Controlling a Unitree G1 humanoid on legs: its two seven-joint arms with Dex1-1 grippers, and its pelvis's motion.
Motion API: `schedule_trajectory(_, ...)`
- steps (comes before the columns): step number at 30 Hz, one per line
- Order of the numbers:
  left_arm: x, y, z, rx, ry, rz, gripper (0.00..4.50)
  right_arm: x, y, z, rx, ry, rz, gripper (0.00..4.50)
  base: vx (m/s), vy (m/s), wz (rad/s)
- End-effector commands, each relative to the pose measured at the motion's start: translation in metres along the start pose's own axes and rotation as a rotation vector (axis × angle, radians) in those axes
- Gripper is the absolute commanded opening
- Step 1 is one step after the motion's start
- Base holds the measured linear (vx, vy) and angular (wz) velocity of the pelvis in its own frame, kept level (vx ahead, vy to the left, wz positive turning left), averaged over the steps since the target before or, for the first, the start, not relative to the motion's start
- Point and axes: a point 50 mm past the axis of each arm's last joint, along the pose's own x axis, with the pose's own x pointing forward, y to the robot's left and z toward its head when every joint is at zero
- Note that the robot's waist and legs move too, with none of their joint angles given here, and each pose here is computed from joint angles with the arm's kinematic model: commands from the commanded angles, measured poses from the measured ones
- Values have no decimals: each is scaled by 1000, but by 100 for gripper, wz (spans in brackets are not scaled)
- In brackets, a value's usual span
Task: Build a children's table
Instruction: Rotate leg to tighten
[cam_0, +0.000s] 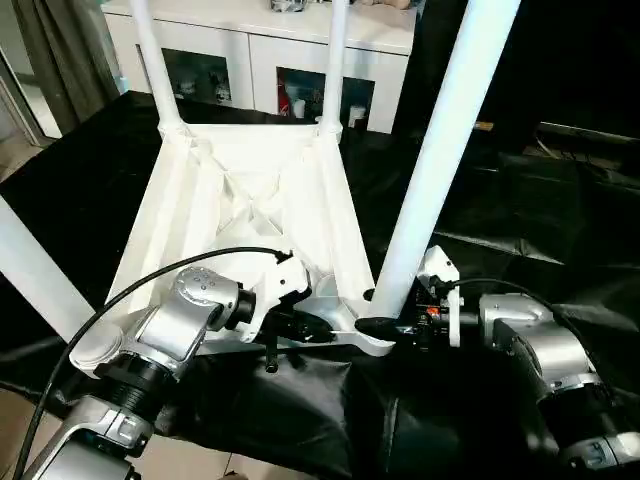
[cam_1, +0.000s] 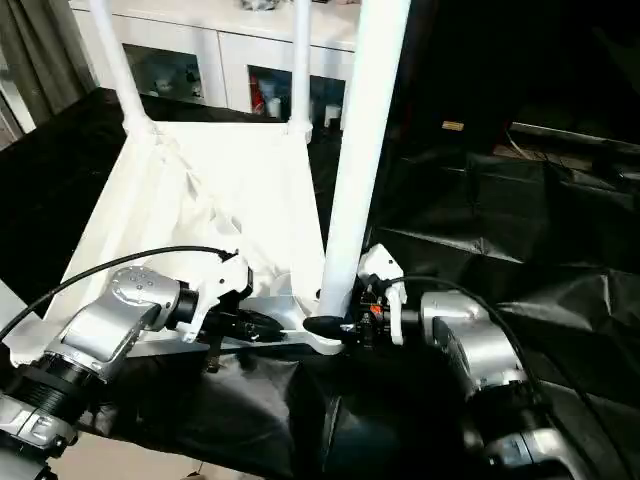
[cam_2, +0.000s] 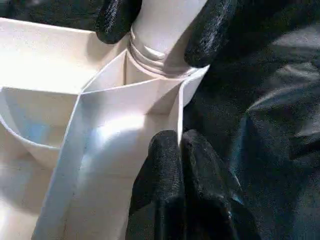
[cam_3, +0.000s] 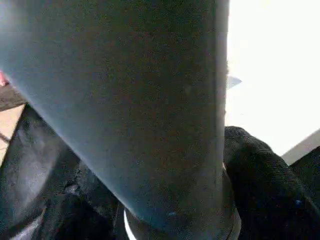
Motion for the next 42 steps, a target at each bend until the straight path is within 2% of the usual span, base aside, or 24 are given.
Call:
schedule_trajectory(1,8,6,2,-11,-3,95,0,11,3,-8,49,9,-32,264,0,0,0)
schedule_trajectory(4,17,19,8,-36,-35,264,0,24,-9,-16,78,-5,-259,260,0,0,0)
schedule_trajectory(8,34,23,20,-67,-86,351,0,40,-13,-19,160,-47,-433,257,0,0,0)
schedule_trajectory(9,44,21,28,-77,-116,353,0,51,-9,-18,170,-63,-445,257,0,0,0)
schedule_trajectory(14,58,15,36,-61,-132,307,0,67,3,-12,158,-100,-376,257,0,0,0)
schedule_trajectory(16,60,12,36,-51,-131,280,0,71,6,-9,185,-130,-325,321,0,0,0)
schedule_trajectory(18,60,12,35,-47,-128,273,0,70,7,-8,185,-132,-311,321,0,0,0)
schedule_trajectory(23,53,9,28,-26,-104,217,0,58,10,-6,110,-92,-196,377,0,0,0)
schedule_trajectory(28,32,-3,17,29,-73,34,0,24,10,-2,29,-46,-22,377,0,0,0)
schedule_trajectory(30,28,-2,14,40,-59,28,0,17,9,-1,5,-28,5,377,0,0,0)
schedule_trajectory(32,21,0,9,42,-38,35,0,9,8,-1,-56,3,21,377,0,0,0)
schedule_trajectory(36,12,1,4,41,-16,14,0,2,5,0,-50,27,41,377,0,0,0)
schedule_trajectory(42,2,0,1,35,0,-7,0,-1,5,4,-26,18,87,320,0,0,0)
